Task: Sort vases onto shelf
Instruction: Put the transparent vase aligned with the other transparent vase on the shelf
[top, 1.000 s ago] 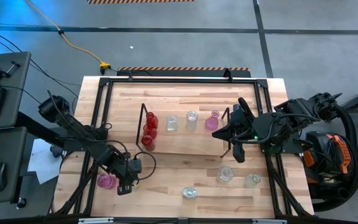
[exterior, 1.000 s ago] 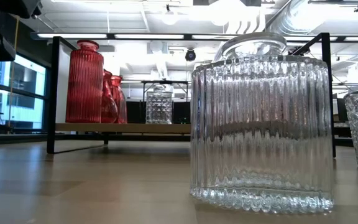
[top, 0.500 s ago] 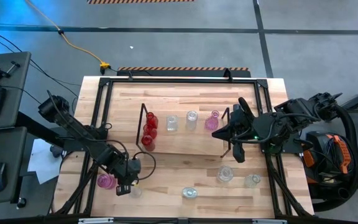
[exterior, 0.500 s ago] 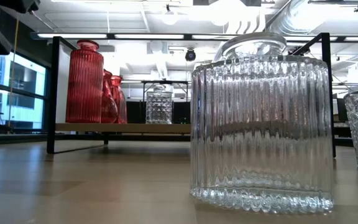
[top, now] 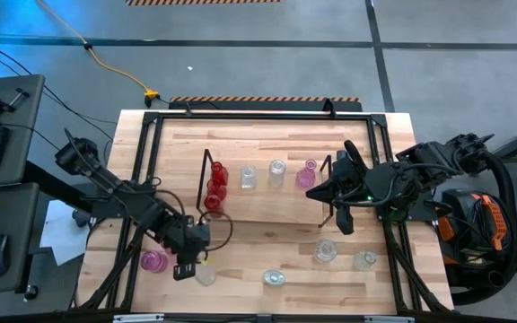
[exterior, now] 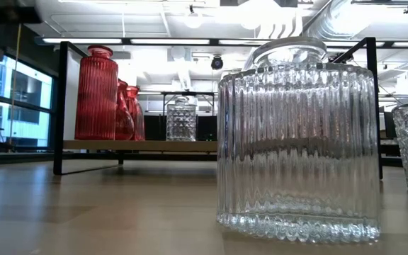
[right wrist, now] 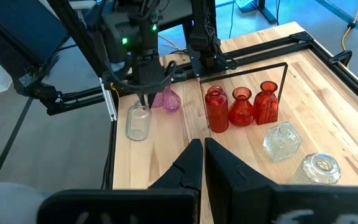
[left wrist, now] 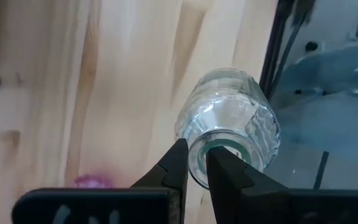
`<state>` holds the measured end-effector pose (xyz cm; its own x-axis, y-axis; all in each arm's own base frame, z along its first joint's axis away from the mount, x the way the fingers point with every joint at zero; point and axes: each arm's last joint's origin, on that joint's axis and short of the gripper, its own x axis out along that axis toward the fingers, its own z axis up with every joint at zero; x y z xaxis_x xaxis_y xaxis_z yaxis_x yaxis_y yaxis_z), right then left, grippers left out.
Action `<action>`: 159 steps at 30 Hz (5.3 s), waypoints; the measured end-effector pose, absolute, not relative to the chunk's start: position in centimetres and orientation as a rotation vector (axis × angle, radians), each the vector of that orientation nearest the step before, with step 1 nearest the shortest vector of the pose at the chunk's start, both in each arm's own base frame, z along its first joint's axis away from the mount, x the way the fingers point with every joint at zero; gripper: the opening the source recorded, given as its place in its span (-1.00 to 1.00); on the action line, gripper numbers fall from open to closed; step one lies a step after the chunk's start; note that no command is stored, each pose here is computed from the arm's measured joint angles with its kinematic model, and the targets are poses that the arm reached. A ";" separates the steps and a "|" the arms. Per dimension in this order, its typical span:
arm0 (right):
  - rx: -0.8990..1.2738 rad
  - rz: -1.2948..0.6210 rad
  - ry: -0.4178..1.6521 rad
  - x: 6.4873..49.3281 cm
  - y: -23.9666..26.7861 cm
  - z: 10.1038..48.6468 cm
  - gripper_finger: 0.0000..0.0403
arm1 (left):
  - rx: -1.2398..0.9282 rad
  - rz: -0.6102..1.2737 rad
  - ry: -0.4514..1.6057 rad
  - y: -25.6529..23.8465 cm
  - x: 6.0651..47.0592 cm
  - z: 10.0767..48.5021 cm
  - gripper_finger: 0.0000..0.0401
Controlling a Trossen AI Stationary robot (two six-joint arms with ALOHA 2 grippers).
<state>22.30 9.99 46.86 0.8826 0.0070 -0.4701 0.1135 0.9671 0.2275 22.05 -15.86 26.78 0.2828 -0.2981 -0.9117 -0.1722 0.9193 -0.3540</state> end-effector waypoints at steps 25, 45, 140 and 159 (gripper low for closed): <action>0.262 -0.057 0.488 22.3 10.0 46.9 -1.00 | -0.102 -0.121 0.919 -8.4 31.2 37.3 -0.86; 0.385 -0.001 0.633 20.4 12.0 45.9 -1.00 | 0.134 -0.020 1.246 -4.0 37.5 31.3 -0.85; 0.417 -0.001 0.578 18.8 13.8 46.3 -1.00 | 0.257 0.093 1.438 -0.9 38.8 27.0 -0.58; 0.425 0.008 0.577 18.4 14.3 46.3 -1.00 | 0.306 0.160 1.437 -0.4 38.8 27.1 -0.58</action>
